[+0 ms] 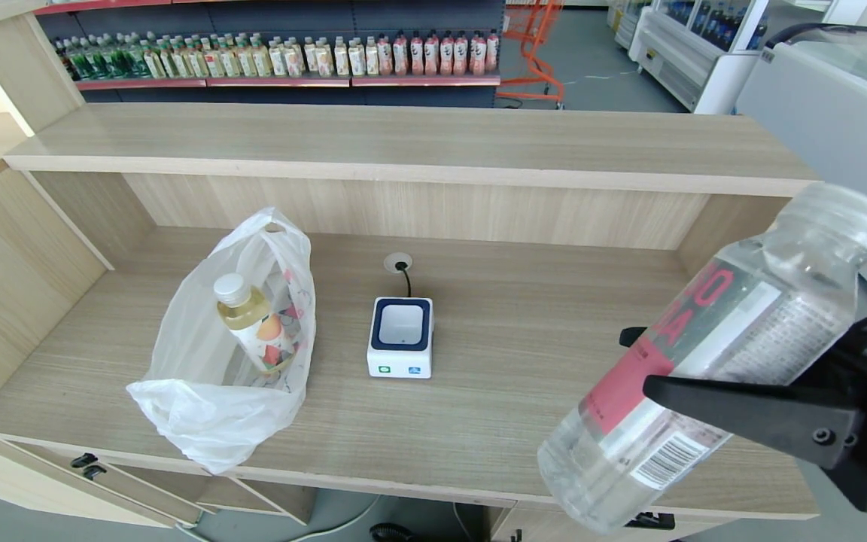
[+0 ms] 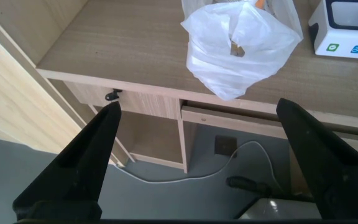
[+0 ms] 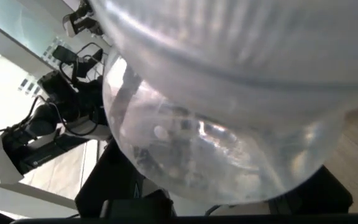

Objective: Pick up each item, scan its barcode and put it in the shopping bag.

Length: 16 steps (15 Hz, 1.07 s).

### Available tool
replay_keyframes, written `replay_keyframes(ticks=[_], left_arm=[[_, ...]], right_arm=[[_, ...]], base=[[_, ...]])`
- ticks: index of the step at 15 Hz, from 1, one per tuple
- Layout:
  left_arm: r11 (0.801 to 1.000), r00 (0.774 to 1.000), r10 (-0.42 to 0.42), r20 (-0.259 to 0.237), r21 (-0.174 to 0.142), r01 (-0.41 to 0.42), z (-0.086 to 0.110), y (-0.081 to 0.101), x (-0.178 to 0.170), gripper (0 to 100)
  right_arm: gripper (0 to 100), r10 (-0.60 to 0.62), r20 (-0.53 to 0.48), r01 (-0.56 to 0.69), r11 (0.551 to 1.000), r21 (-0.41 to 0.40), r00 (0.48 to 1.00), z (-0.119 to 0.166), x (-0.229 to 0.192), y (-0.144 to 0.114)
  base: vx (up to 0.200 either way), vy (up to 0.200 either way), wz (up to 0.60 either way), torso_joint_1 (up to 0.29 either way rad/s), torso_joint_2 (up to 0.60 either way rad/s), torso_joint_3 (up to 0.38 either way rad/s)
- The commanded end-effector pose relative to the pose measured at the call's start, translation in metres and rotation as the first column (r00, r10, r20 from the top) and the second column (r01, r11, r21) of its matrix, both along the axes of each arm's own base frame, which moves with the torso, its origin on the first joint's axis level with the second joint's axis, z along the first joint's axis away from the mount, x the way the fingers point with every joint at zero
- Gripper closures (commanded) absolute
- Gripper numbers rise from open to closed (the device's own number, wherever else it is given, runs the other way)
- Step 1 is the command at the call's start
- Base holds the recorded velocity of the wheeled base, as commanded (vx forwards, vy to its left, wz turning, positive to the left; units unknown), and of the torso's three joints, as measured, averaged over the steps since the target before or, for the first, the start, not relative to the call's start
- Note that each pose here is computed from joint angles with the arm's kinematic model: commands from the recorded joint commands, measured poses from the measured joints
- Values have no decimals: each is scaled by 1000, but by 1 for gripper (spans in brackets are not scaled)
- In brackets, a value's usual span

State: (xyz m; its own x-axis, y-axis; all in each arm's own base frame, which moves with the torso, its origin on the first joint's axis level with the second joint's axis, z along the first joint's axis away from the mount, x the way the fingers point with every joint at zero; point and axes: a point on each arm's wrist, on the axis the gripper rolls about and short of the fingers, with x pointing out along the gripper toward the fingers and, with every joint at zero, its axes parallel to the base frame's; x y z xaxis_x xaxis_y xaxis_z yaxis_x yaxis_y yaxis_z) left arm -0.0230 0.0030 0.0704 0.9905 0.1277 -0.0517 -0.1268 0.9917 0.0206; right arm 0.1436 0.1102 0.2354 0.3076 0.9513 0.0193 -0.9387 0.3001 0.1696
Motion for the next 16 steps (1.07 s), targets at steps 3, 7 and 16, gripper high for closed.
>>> replay_keyframes(ticks=[3, 7, 16], left_arm=[[1000, 1000, 1, 0, 0, -1, 0, 0, 0, 0], [1000, 1000, 1, 0, 0, -1, 0, 0, 0, 0], [1000, 1000, 1, 0, 2, -1, 0, 0, 0, 0]], right_arm=[[100, -162, 603, 410, 861, -300, 781, -27, 51, -52], [100, -194, 771, 663, 659, -355, 606, -27, 55, -74], [100, -40, 873, 716, 591, -372, 486, -24, 54, -74]], base=[[0, 0, 0, 0, 0, 0], [0, 0, 0, 0, 0, 0], [0, 0, 0, 0, 0, 0]])
